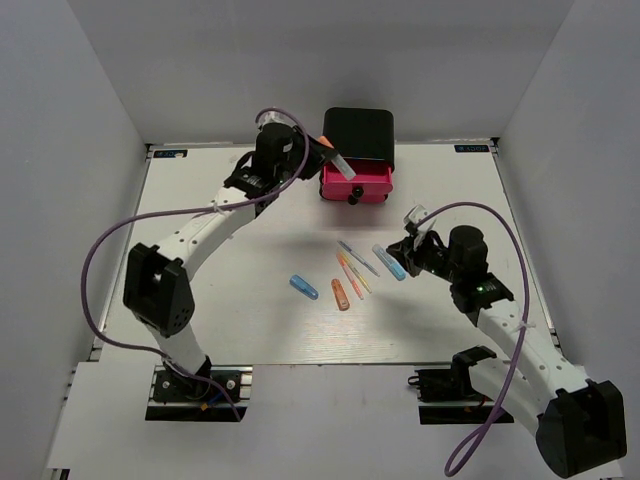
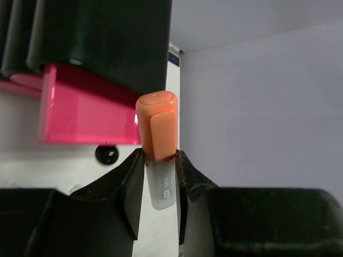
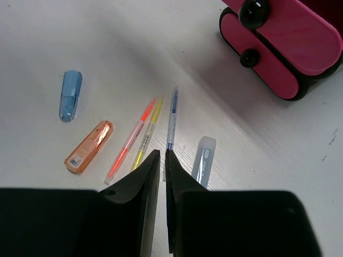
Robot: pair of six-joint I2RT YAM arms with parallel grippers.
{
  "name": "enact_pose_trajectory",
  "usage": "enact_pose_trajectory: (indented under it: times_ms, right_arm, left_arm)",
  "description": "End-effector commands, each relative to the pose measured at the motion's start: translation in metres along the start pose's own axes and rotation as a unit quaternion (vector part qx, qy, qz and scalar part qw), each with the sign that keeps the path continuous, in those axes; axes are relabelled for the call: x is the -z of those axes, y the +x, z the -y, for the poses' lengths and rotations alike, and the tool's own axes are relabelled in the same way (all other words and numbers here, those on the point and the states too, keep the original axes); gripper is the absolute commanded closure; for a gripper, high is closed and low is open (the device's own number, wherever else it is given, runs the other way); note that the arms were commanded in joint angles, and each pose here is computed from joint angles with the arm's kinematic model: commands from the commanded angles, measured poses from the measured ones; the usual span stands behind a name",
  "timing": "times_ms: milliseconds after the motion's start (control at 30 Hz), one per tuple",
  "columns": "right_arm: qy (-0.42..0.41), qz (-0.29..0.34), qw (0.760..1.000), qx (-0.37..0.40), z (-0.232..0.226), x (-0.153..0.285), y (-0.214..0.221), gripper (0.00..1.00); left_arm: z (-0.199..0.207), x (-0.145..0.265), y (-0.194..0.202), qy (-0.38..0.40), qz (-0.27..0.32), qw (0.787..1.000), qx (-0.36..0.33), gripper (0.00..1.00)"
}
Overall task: Sort the stationery into containers
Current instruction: Place the pen in the drawer.
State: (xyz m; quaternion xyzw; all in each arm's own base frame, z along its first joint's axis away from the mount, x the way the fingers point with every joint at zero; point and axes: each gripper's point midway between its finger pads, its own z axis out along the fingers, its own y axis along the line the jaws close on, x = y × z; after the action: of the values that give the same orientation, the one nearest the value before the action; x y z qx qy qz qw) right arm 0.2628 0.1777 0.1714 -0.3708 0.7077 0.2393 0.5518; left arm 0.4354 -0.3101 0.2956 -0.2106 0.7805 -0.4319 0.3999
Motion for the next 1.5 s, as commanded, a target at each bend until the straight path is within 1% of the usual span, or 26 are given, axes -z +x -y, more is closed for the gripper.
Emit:
enact_pose_trajectory:
  times_ms: [0,67,100,167,300,333,367,400,467,500,533,567,600,633,667,733,767,833,967,1000,1067,1233,1400,1467]
  right_arm:
    - [0.027,0.018,0.999,0.01,0.009,0.003,-0.009,0.85]
    - [0.035,0.02,0.999,0.012,0.01,0.006,-0.009,0.85]
    - [0.036,0.019,0.999,0.012,0.01,0.007,-0.007,0.85]
    - [0.044,0.024,0.999,0.012,0.011,0.01,-0.009,0.85]
    - [0.051,0.024,0.998,0.005,0.01,0.014,-0.004,0.84]
    - [0.052,0.025,0.998,0.005,0.009,0.014,-0.004,0.84]
    - [0.055,0.025,0.998,0.003,0.01,0.015,-0.003,0.84]
    - [0.057,0.026,0.998,0.003,0.01,0.015,-0.003,0.84]
    - [0.063,0.025,0.998,0.005,0.012,0.016,-0.002,0.84]
    - [0.065,0.026,0.998,0.005,0.013,0.016,-0.003,0.84]
    - [0.065,0.025,0.998,0.003,0.013,0.016,-0.002,0.84]
    - [0.065,0.026,0.998,0.004,0.013,0.016,-0.002,0.84]
    - [0.065,0.028,0.998,0.004,0.013,0.016,-0.003,0.82]
    - [0.065,0.027,0.998,0.003,0.013,0.016,-0.002,0.82]
    - [0.064,0.027,0.998,0.002,0.013,0.015,-0.002,0.79]
    - [0.065,0.026,0.998,0.001,0.013,0.015,-0.001,0.77]
    - [0.064,0.027,0.998,0.002,0.013,0.015,-0.002,0.75]
    - [0.063,0.026,0.998,0.001,0.012,0.015,-0.001,0.74]
    - [0.064,0.027,0.998,0.0,0.012,0.016,-0.002,0.74]
    - [0.062,0.025,0.998,-0.001,0.012,0.015,-0.001,0.72]
    - [0.062,0.026,0.998,0.001,0.012,0.015,-0.002,0.72]
    - [0.061,0.027,0.998,-0.003,0.011,0.015,-0.002,0.72]
    - [0.059,0.025,0.998,-0.004,0.011,0.015,0.0,0.72]
    - [0.061,0.025,0.998,-0.004,0.011,0.015,0.0,0.71]
  left_arm:
    - [0.032,-0.024,-0.008,0.051,0.019,0.998,0.028,0.93]
    - [0.032,-0.036,-0.01,0.049,0.023,0.998,0.035,0.93]
    - [0.039,-0.04,-0.011,0.052,0.031,0.998,0.034,0.93]
    - [0.031,-0.055,-0.005,0.04,0.032,0.998,0.039,0.93]
    - [0.022,-0.071,-0.002,0.021,0.055,0.997,0.042,0.93]
    - [0.027,-0.073,0.004,0.027,0.052,0.997,0.041,0.94]
    - [0.027,-0.076,0.002,0.026,0.058,0.997,0.041,0.94]
    - [0.023,-0.082,0.008,0.021,0.056,0.997,0.04,0.94]
    - [0.028,-0.086,0.017,0.018,0.051,0.998,0.037,0.92]
    - [0.024,-0.089,0.018,0.009,0.052,0.998,0.036,0.91]
    - [0.019,-0.091,0.027,0.001,0.044,0.999,0.029,0.9]
    - [0.019,-0.091,0.025,-0.001,0.049,0.998,0.029,0.89]
    - [0.018,-0.091,0.03,-0.006,0.047,0.999,0.027,0.86]
    - [0.015,-0.091,0.031,-0.01,0.044,0.999,0.026,0.81]
    - [0.014,-0.091,0.03,-0.013,0.048,0.999,0.02,0.74]
    - [0.014,-0.091,0.034,-0.017,0.047,0.999,0.018,0.7]
    - [0.013,-0.091,0.033,-0.019,0.052,0.998,0.018,0.66]
    - [0.005,-0.094,0.034,-0.03,0.053,0.998,0.012,0.62]
    - [0.005,-0.097,0.033,-0.038,0.054,0.998,0.011,0.62]
    - [0.01,-0.097,0.03,-0.032,0.056,0.998,0.012,0.62]
    - [-0.001,-0.099,0.032,-0.051,0.059,0.997,0.009,0.62]
    - [0.001,-0.098,0.024,-0.058,0.076,0.995,0.024,0.63]
    - [-0.012,-0.102,0.026,-0.085,0.077,0.993,0.019,0.63]
    - [-0.012,-0.102,0.026,-0.085,0.076,0.993,0.019,0.58]
